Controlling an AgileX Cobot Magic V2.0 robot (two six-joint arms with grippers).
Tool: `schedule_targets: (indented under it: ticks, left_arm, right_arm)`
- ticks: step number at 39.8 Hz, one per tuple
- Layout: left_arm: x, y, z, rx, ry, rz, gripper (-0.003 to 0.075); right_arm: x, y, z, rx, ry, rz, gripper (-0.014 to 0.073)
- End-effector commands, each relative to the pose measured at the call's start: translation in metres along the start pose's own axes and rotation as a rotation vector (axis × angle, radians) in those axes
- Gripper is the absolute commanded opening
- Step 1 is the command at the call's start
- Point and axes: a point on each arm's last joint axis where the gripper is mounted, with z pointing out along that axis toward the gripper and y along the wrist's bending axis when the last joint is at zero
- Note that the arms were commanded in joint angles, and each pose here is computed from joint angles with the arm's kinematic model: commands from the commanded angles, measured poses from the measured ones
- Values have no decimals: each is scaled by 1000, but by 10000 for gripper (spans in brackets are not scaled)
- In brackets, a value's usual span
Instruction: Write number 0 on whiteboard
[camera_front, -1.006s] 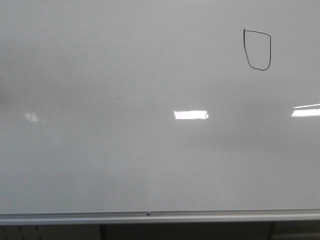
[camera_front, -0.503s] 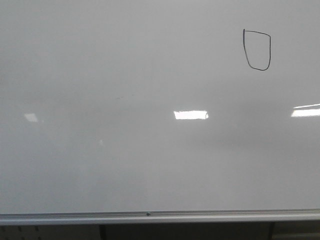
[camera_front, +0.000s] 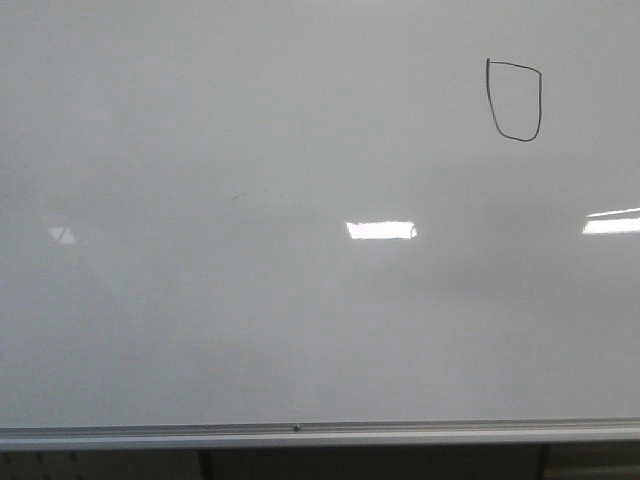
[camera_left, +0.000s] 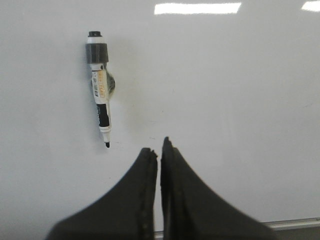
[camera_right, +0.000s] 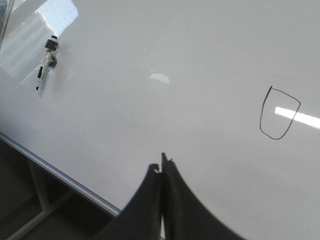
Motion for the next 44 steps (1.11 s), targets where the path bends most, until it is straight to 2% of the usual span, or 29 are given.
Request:
schedule_targets:
  ticks: [1, 17, 39, 44]
  left_arm:
    - [-6, -2, -23, -5, -167, -3, -20]
    - [12, -9, -89, 11, -433, 28, -20]
    - [12, -9, -92, 10, -447, 30, -20]
    - [19, -6, -90, -21, -495, 46, -20]
  right_arm:
    - [-11, -3, -1, 32, -55, 20, -60]
    - [-11, -3, -1, 32, -55, 20, -60]
    - [-11, -3, -1, 32, -54, 20, -60]
    - [-11, -3, -1, 32, -54, 20, -60]
